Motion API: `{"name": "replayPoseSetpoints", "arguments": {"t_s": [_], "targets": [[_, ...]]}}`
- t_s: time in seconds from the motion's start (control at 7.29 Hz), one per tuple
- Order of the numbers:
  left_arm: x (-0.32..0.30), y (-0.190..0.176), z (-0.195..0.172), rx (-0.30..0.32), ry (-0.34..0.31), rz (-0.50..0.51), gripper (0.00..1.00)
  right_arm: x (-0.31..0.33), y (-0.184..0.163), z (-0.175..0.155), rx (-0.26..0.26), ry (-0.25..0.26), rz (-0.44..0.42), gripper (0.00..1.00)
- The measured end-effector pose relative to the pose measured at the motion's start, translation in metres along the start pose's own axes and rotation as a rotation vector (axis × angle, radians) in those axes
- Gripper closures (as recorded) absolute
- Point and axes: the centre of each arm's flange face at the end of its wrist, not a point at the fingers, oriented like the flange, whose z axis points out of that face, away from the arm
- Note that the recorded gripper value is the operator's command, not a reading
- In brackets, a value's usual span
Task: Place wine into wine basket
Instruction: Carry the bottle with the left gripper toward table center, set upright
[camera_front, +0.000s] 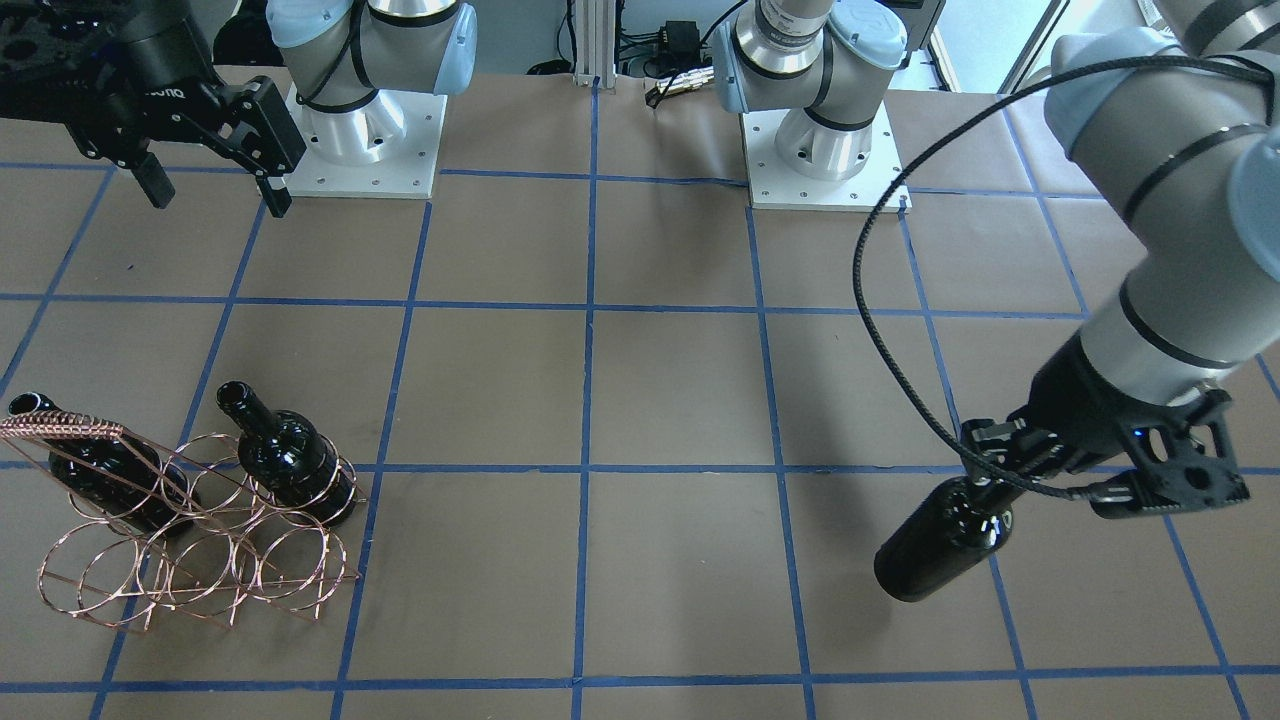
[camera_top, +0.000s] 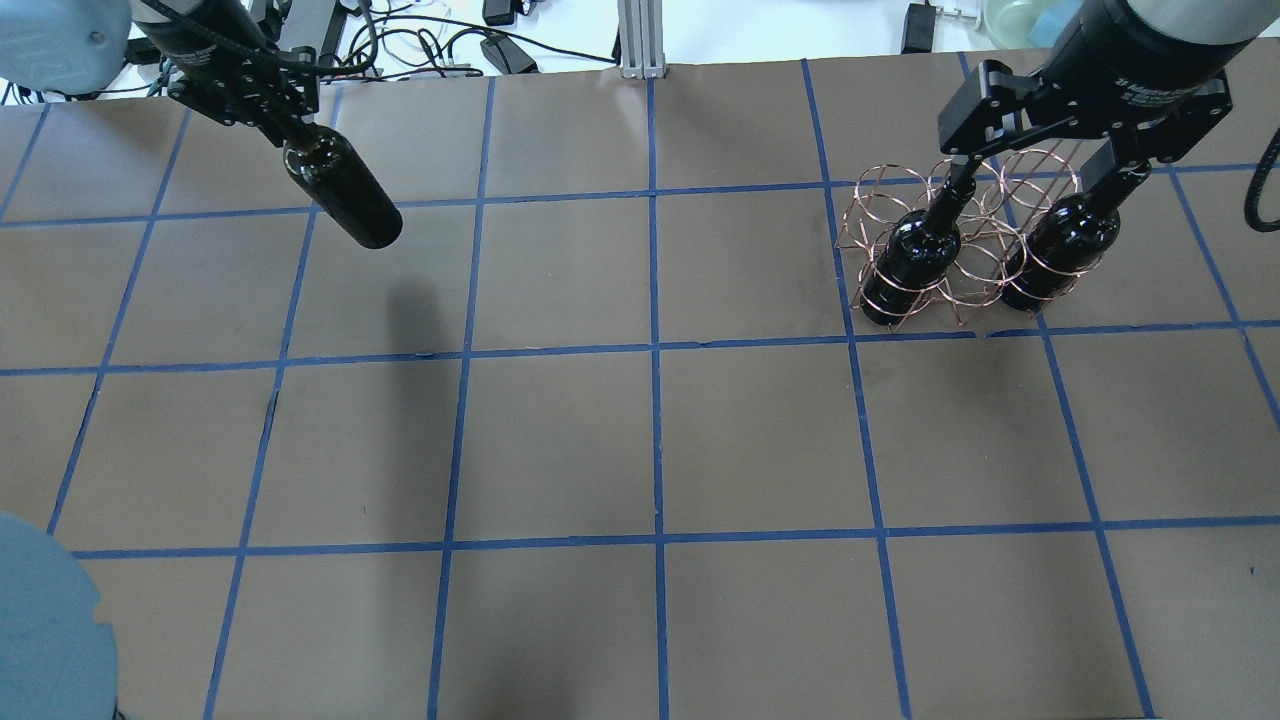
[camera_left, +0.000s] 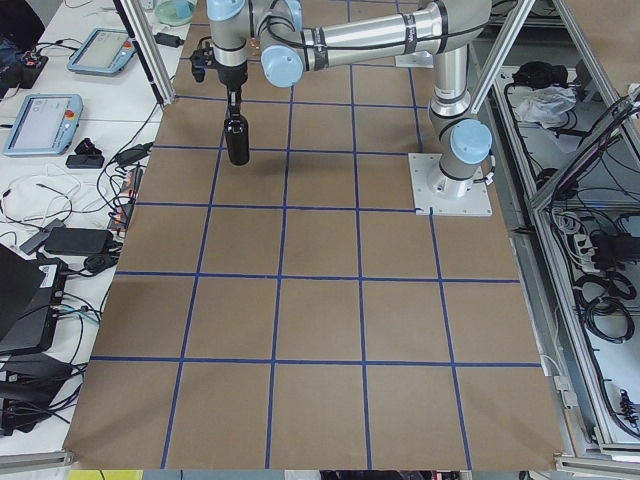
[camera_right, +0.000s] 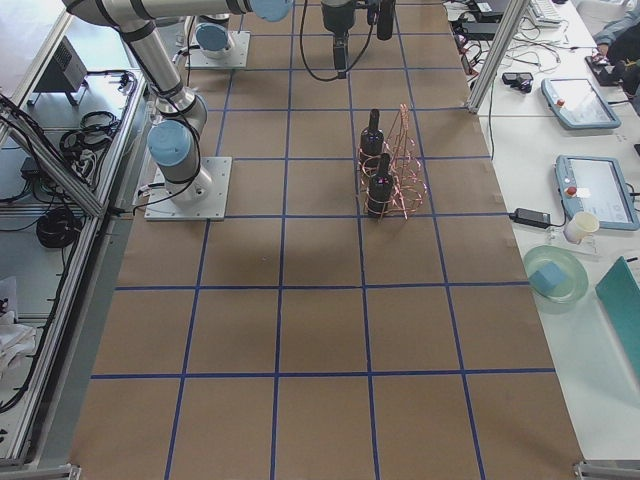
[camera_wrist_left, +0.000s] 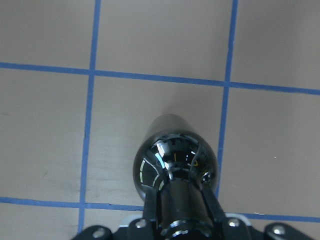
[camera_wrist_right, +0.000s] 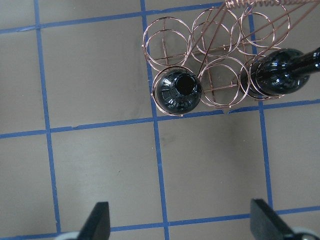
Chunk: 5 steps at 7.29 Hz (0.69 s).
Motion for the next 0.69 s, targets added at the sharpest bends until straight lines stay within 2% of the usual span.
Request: {"name": "replayPoseSetpoints", "arguments": {"t_s": [0.41,0.69], "targets": [[0.102,0.067,0.004,-0.031,0.018,-0.023,1.00,0.000,0.000,0.001,-0.002,0.002,0.000,0.00],[0.167,0.119,0.017,-0.074,0.019,-0.008,1.00,0.000,0.000,0.001,-0.004,0.003,0.000,0.00]]}}
